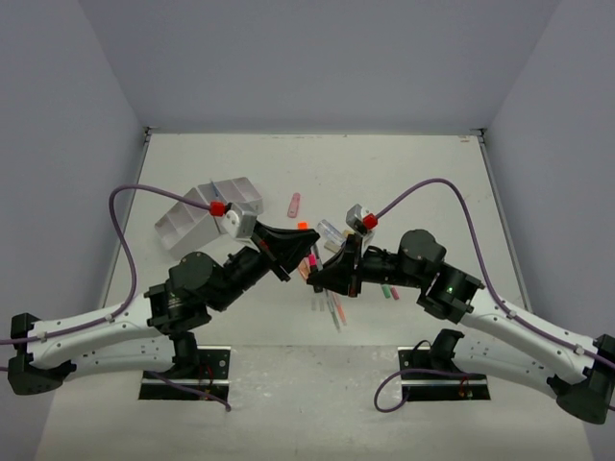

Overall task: Sort the stationery into containers
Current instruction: Close the pen cap on the pen.

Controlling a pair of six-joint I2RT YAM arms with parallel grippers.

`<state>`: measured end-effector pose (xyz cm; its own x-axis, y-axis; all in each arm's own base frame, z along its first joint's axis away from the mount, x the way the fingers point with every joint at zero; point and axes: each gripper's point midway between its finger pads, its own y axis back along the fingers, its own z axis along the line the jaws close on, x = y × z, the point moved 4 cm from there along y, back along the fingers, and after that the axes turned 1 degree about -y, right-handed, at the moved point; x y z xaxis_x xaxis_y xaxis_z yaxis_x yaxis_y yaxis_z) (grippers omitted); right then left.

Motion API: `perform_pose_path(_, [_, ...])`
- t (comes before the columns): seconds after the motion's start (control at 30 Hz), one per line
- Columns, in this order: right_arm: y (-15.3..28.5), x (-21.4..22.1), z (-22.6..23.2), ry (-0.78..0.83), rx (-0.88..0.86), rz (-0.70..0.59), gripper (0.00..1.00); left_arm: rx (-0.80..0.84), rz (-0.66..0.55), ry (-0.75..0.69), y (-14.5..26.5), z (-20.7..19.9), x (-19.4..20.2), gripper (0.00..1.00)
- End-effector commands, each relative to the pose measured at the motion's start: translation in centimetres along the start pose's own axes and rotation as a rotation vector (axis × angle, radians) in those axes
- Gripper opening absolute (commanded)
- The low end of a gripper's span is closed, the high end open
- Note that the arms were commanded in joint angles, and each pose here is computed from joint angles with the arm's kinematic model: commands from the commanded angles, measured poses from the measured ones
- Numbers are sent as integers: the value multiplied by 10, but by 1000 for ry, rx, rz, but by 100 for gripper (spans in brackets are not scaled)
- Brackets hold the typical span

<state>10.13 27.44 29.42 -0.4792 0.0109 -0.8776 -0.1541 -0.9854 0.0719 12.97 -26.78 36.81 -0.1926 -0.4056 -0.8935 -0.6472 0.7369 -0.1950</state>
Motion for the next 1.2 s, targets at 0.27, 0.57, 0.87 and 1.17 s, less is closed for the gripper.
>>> perform_pose_path(0.27, [4,-61,9,119,86,-144,0,115,82,76,0,-11,25,0])
perform_pose_path(0.57, [6,-138,-5,208,217,-261,0,193,233,197,3,-18,78,0])
perform_pose_path(0.87, [9,-163,-19,270,268,-255,0,156,286,201,11,-8,96,0])
perform_pose_path(1.17, [-3,-62,-13,398,18,111,0,72,294,-22,-1,-3,45,44])
